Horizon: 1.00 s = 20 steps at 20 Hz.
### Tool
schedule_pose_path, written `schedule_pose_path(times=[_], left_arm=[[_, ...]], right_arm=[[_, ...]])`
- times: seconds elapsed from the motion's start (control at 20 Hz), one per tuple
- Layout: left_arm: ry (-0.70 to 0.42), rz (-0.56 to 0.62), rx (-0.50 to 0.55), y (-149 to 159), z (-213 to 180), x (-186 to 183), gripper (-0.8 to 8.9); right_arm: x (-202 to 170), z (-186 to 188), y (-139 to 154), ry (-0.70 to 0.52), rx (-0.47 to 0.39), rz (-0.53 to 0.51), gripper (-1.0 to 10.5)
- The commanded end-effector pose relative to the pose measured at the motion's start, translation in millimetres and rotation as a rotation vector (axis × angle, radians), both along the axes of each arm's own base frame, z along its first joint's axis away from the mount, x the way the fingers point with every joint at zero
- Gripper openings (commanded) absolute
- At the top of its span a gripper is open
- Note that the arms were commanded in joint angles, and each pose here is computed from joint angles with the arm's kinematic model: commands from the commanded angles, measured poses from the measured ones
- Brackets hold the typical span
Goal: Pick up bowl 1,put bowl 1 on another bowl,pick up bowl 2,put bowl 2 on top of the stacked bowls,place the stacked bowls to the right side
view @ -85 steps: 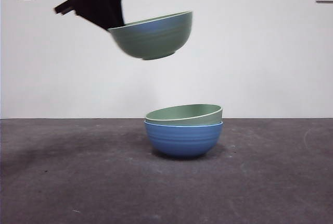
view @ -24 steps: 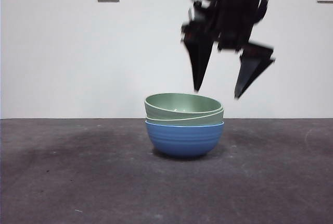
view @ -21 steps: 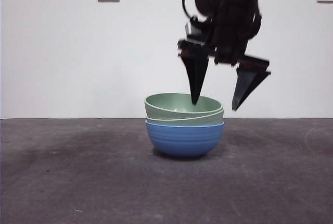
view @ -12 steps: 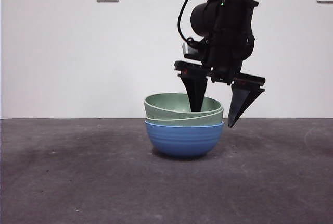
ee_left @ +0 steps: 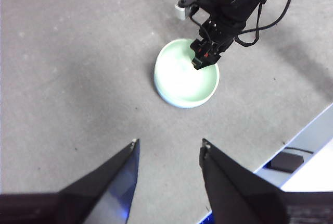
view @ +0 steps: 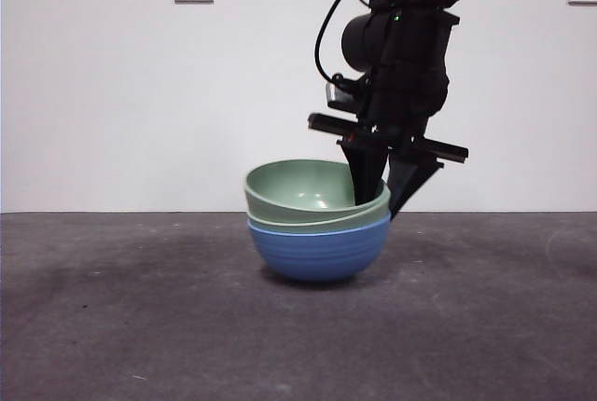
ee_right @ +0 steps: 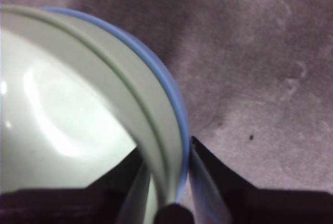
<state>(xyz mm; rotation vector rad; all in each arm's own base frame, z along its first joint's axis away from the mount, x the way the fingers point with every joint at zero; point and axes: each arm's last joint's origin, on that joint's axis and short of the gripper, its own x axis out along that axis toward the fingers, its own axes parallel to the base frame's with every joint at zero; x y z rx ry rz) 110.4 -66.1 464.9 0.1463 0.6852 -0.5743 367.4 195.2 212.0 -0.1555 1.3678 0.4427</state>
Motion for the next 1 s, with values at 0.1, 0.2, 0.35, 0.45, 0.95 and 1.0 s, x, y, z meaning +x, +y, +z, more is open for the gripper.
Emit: schedule_pose_path(times=[0.1, 0.2, 0.35, 0.45, 0.95, 1.0], left_arm=[[-0.015, -0.007, 0.002, -0.5, 1.0, 0.7, 1.98], [-0.015, -0.007, 0.003, -0.7, 0.9, 1.0, 1.98], [-0.015, -0.007, 0.003, -1.0, 0.9, 1.6, 1.98], [-0.017, -0.007, 0.001, -1.1, 1.1, 1.7, 1.98], [-0.015, -0.007, 0.001, -1.0, 1.0, 1.6, 1.97], [-0.016, -0.007, 0.001, -1.1, 1.0, 1.7, 1.97]], right_arm=[[-0.7, -13.5, -1.8, 0.036, -0.046, 0.007, -0.1], [-1.3, -12.2, -2.2, 0.036, -0.046, 0.013, -0.1], [-3.5, 0.3, -6.2, 0.017, -0.022, 0.028, -0.1], [-3.6, 13.9, -13.7, -0.018, 0.000, 0.018, -0.1], [21.6, 35.3, -105.3, -0.073, 0.016, -0.214, -0.1], [23.8, 35.3, -114.1, -0.076, 0.016, -0.237, -0.1]])
